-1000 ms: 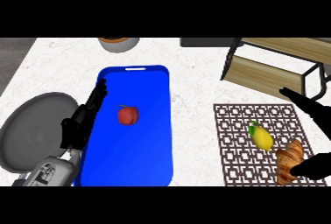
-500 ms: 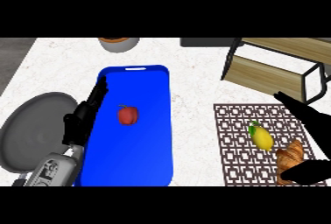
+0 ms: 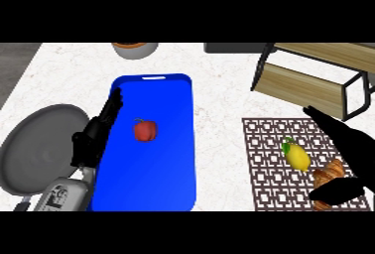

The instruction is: Pick the lemon from the placemat and place it in the tiered shelf

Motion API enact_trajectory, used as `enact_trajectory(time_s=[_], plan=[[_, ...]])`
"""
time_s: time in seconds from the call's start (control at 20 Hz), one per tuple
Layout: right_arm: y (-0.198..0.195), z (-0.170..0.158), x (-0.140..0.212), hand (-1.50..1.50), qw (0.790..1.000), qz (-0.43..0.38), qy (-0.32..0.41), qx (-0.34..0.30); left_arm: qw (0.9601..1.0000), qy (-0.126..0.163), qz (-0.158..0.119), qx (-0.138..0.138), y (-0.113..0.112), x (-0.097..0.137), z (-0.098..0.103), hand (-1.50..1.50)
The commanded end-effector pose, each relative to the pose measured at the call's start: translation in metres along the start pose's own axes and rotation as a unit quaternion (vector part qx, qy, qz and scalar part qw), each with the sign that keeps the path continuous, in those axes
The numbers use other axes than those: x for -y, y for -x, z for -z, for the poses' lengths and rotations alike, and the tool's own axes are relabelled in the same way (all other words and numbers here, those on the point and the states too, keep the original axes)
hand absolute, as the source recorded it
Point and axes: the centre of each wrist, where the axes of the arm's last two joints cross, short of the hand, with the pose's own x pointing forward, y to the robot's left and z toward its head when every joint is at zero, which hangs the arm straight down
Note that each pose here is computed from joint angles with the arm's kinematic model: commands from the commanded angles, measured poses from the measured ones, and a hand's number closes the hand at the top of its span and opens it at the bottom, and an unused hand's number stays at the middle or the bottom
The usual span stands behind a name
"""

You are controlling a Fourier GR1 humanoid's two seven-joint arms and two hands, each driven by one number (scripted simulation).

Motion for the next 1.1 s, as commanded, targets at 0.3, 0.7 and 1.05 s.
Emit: enact_trajectory(time_s=[0.3, 0.7, 1.05], plan=[[0.011, 0.001, -0.017, -1.50, 1.000, -0.013, -0.009, -0.011, 1.0000, -0.002, 0.004, -0.004, 0.000, 0.013, 0.013, 0.00], [0.001, 0.033, -0.015, -1.50, 0.999, -0.031, -0.014, -0.029, 1.0000, -0.002, 0.007, 0.000, 0.001, -0.007, 0.002, 0.00], [0.017, 0.011, -0.039, -1.50, 0.999, -0.041, -0.014, -0.033, 1.0000, -0.001, -0.007, -0.002, 0.015, -0.005, 0.013, 0.00]])
